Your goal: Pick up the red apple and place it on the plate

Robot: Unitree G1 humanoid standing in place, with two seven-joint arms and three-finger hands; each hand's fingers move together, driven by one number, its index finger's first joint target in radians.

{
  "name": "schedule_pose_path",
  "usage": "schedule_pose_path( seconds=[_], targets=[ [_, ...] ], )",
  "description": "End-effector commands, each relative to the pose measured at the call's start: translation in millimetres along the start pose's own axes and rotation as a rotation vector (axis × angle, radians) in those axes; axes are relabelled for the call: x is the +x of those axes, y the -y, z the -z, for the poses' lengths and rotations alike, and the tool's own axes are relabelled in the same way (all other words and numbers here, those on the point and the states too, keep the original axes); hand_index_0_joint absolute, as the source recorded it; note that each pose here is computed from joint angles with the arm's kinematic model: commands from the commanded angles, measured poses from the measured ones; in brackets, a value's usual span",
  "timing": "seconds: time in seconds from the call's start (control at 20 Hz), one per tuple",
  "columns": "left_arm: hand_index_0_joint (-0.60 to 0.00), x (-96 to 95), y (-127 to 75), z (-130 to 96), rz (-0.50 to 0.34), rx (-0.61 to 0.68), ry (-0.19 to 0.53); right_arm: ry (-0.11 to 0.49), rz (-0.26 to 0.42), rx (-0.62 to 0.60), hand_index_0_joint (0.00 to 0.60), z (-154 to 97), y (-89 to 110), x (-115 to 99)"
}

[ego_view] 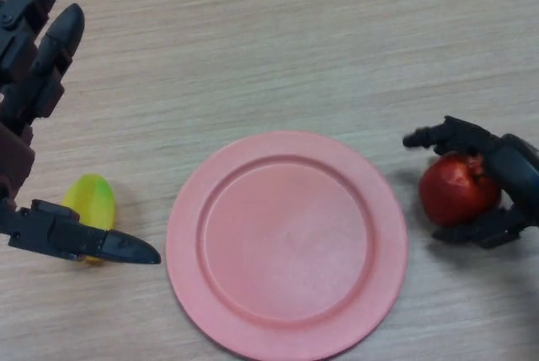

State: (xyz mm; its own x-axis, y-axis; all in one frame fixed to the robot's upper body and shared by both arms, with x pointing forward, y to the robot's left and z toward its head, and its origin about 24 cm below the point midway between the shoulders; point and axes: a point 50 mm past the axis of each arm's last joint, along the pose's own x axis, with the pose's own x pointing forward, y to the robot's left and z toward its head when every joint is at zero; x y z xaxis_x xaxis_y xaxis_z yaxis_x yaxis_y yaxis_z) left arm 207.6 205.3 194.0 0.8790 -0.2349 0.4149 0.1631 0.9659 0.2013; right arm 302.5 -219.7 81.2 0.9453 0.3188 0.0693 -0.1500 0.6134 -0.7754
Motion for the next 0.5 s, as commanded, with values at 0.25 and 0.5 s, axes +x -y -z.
schedule_pose_path(
  seconds=[0.25,0.5],
  targets=[
    [0.0,-1.9,-11,-35,-0.045,0.111,0.212,0.338,0.193,0.005,0.6,-94,58.5,-9],
    [0.0,-1.3,-12,-37,-0.026,0.104,0.188,0.396,0.012,0.177,0.6,-134,-4.4,6]
  ],
)
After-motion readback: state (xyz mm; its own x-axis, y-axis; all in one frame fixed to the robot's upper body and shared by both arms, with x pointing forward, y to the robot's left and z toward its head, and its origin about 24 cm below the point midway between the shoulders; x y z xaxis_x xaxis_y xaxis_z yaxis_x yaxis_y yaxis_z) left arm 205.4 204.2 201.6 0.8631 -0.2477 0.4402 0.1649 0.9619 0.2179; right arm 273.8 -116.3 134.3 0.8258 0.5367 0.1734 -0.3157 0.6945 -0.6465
